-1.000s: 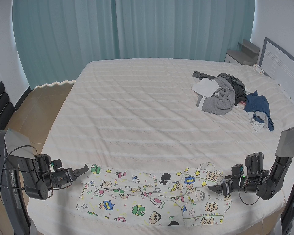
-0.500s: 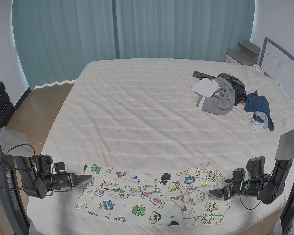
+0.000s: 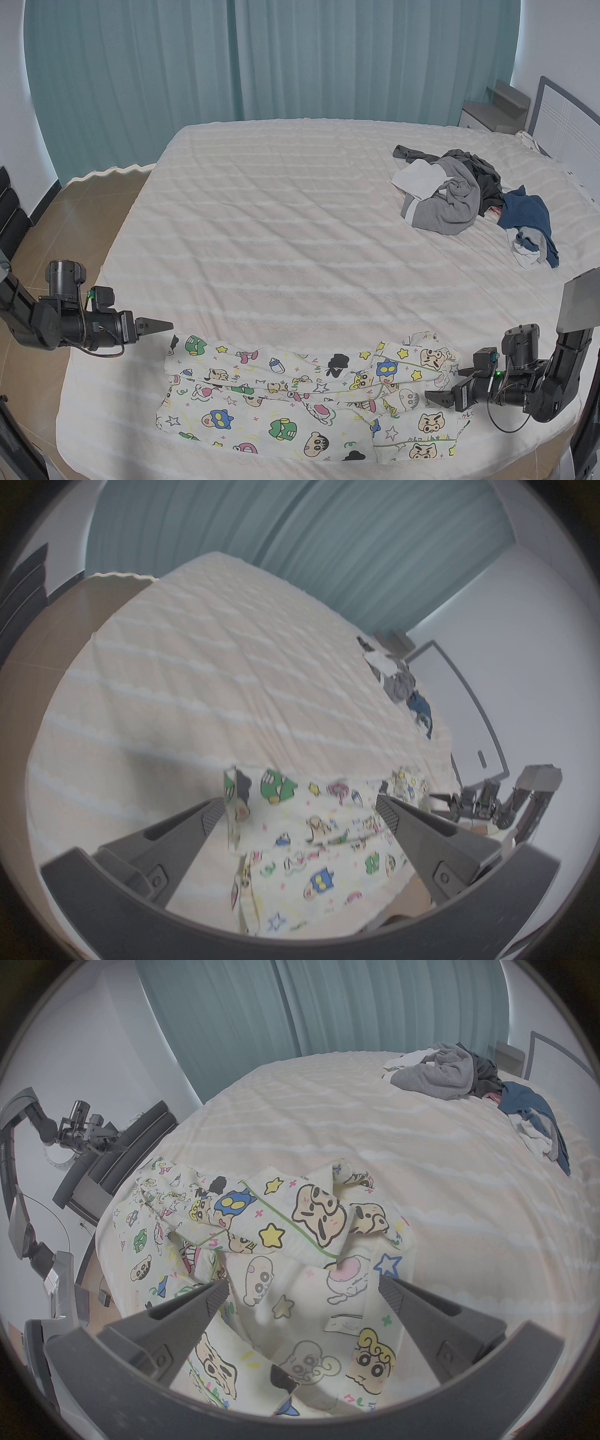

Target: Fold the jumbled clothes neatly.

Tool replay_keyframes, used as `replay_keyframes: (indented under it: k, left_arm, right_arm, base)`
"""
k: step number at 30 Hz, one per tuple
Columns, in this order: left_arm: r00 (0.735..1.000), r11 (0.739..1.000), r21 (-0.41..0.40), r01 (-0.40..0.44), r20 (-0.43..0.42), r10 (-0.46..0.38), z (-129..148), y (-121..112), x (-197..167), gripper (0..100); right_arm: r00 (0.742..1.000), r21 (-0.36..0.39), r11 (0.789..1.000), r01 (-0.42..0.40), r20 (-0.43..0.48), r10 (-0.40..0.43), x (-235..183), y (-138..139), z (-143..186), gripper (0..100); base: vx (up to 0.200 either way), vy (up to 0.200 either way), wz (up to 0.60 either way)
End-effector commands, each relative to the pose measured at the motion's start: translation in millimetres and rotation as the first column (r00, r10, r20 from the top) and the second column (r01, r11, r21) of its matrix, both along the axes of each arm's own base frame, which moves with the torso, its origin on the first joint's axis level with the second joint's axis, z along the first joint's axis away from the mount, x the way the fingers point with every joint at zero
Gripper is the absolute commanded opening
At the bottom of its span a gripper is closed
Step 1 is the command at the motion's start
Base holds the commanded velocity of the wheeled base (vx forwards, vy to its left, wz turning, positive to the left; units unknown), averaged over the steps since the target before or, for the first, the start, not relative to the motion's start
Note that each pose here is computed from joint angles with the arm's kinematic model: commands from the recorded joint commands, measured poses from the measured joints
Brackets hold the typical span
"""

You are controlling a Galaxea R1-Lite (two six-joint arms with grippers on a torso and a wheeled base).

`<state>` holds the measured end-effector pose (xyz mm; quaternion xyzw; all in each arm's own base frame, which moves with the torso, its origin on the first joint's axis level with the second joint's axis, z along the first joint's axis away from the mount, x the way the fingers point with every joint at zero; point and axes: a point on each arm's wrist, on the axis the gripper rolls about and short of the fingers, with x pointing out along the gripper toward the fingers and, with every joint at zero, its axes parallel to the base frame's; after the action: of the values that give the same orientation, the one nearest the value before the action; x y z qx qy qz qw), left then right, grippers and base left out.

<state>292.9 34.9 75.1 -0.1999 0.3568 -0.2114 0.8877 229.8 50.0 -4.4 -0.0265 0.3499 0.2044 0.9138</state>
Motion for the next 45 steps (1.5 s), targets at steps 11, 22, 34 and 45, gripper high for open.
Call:
replay_keyframes:
  k: [11, 22, 34, 45]
  left_arm:
    - [0.955, 0.960, 0.128, 0.250, -0.193, -0.223, -21, 10, -18, 100]
    - [0.939, 0.957, 0.099, 0.273, -0.244, -0.242, -67, 8, 0, 100]
    - [0.948, 0.957, 0.116, 0.266, -0.213, -0.238, -95, -5, 27, 100]
    - [0.943, 0.942, 0.175, 0.288, -0.223, -0.247, -98, -18, 35, 100]
  right_arm:
    - [1.000, -0.004, 1.000, -0.017, -0.009, 0.017, -10, 2, -3, 100]
    - [0.997, 0.062, 0.996, 0.066, 0.033, -0.069, -18, -7, 4, 100]
    - [0.983, 0.087, 0.982, 0.167, 0.065, -0.173, -18, -12, 9, 100]
    - [0.981, 0.108, 0.981, 0.163, 0.083, -0.173, -19, -10, 15, 100]
  base:
    - [0.000, 0.000, 0.00]
    - [0.000, 0.000, 0.00]
    - [0.000, 0.000, 0.00]
    - [0.000, 0.000, 0.00]
